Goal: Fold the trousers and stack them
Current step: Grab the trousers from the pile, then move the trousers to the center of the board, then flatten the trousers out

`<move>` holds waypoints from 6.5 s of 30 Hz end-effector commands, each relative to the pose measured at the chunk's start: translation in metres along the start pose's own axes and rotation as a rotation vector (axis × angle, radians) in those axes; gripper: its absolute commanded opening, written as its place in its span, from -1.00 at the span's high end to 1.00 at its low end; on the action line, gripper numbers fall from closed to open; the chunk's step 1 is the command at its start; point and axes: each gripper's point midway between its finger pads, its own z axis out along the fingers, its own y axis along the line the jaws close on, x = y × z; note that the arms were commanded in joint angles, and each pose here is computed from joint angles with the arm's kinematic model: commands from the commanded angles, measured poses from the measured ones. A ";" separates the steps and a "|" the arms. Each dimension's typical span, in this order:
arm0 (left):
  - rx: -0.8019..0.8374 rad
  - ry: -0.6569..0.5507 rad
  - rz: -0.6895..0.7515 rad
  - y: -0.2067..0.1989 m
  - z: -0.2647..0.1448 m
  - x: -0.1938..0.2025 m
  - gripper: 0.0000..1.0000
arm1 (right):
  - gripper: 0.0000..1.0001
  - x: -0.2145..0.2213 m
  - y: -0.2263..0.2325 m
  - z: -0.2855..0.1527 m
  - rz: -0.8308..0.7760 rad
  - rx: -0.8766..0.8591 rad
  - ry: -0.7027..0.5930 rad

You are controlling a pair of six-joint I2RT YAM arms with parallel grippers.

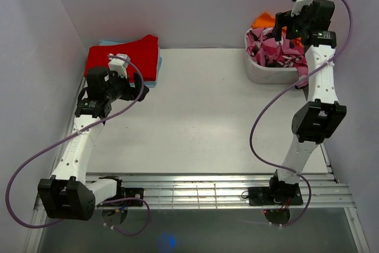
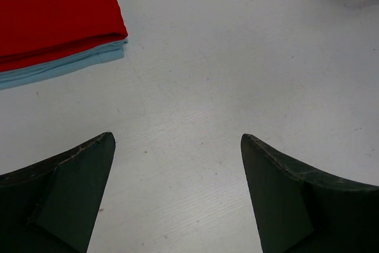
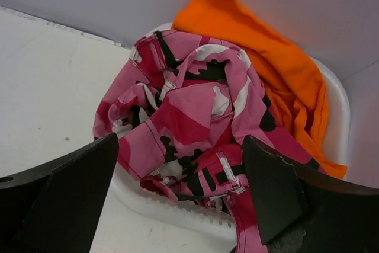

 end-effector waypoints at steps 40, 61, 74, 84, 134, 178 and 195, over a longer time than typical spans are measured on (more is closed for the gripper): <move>-0.060 -0.002 0.080 0.009 -0.012 -0.003 -0.96 | 0.85 -0.206 -0.070 -0.096 0.056 0.325 -0.804; -0.113 -0.095 0.094 0.004 -0.047 -0.019 -0.96 | 0.84 -0.217 0.110 -0.285 0.030 -0.214 -0.980; 0.094 0.024 0.145 -0.029 -0.050 0.016 -0.96 | -0.12 0.096 0.391 -0.141 -0.132 -0.895 -0.155; 0.306 0.239 0.137 -0.046 -0.033 0.070 -0.96 | -0.85 0.119 0.348 -0.142 -0.205 -0.811 0.051; 0.594 0.286 1.517 -0.273 0.090 0.236 0.85 | -0.16 0.368 0.237 -0.115 -0.108 -0.830 0.770; -0.128 0.123 0.078 0.211 -0.052 0.036 0.42 | 0.85 0.414 -0.002 -0.247 -0.111 -0.410 1.033; -0.080 0.490 -0.095 0.195 -0.074 0.121 -0.57 | 0.84 0.341 -0.072 -0.182 -0.120 -0.078 0.767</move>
